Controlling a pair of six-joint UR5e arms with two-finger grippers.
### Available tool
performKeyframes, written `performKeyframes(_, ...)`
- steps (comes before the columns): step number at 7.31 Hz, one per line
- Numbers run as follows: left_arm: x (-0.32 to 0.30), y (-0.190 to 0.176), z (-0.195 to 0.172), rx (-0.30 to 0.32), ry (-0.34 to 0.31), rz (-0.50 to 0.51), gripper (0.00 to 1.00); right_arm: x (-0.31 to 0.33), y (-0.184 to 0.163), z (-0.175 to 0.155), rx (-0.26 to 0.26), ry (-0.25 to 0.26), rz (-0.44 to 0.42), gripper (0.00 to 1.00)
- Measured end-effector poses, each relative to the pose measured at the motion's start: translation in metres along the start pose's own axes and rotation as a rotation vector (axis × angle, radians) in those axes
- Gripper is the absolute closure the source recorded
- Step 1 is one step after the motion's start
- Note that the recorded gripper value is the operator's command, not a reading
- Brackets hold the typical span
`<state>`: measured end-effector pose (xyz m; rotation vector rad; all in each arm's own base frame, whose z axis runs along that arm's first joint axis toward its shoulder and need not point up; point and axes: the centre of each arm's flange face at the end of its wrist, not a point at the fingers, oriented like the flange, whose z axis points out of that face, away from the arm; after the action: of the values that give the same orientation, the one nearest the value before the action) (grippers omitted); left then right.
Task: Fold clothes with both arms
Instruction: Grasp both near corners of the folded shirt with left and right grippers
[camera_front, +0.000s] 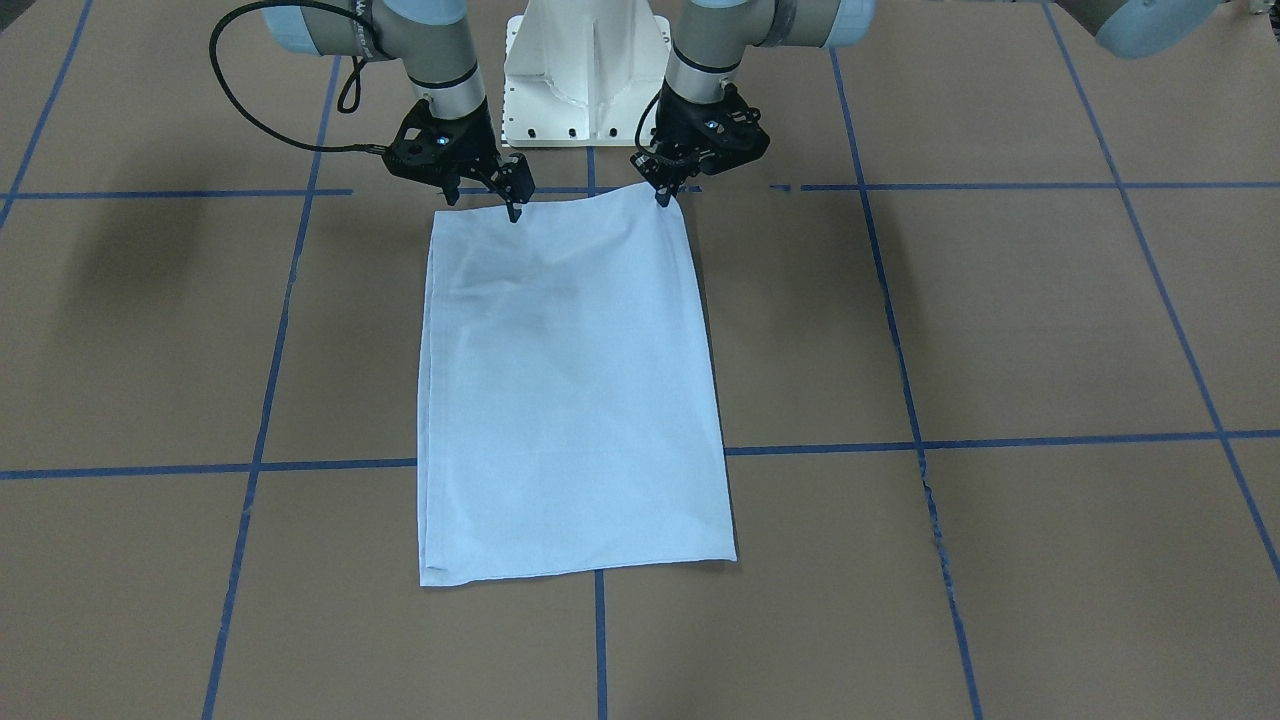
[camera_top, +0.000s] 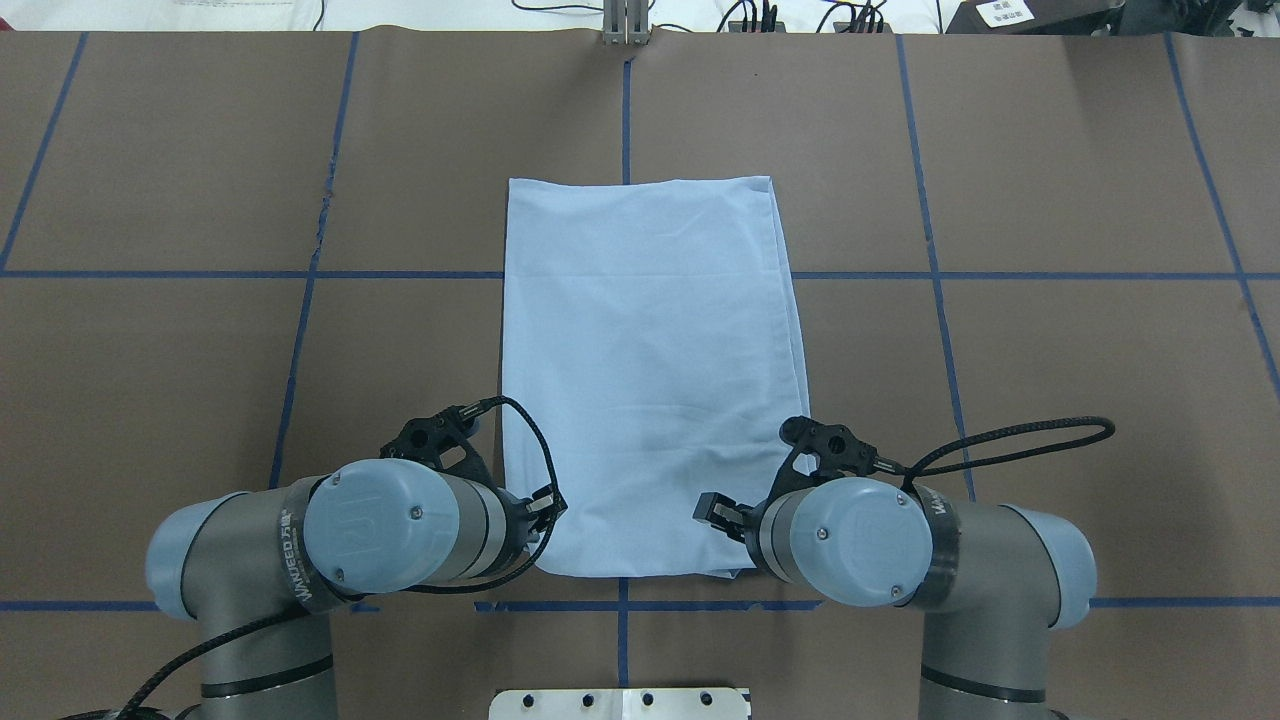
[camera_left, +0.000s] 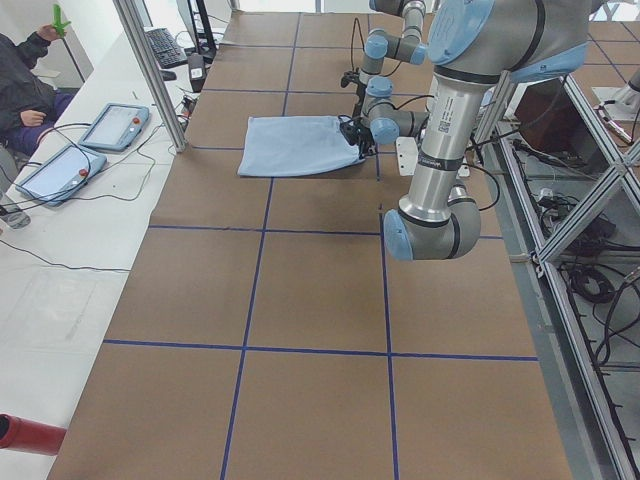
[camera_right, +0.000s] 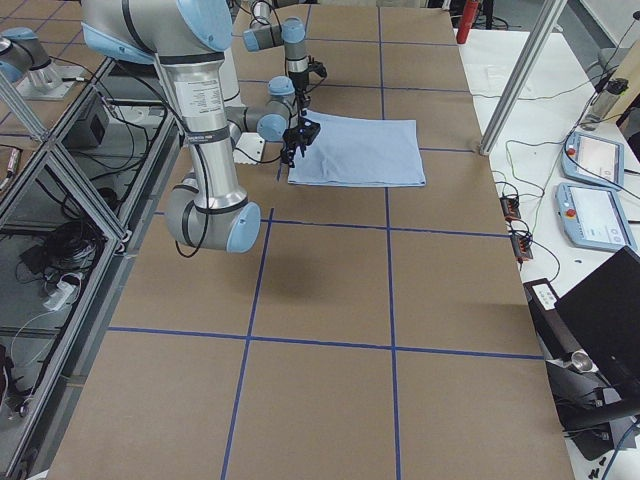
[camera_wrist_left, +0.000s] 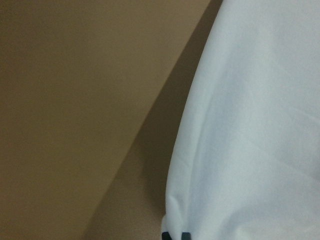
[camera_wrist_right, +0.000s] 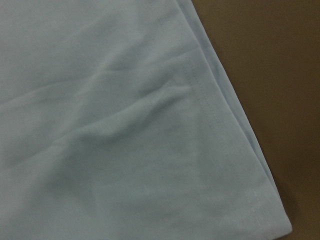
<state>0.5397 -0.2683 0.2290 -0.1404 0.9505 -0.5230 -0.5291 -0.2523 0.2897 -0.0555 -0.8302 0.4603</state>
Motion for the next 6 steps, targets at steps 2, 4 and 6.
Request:
performKeyframes(2, 0.000, 0.000, 0.001, -0.001, 0.000, 0.002, 1.00, 0.008, 0.017, 0.012, -0.001, 0.024, 0.026, 0.00)
performKeyframes(4, -0.001, 0.000, 0.001, 0.000, -0.001, 0.002, 1.00, 0.009, 0.023, 0.023, 0.011, 0.039, 0.026, 0.00)
performKeyframes(6, -0.003, -0.001, 0.003, 0.001, -0.004, 0.001, 1.00, 0.008, 0.024, 0.027, 0.015, 0.043, 0.024, 0.00)
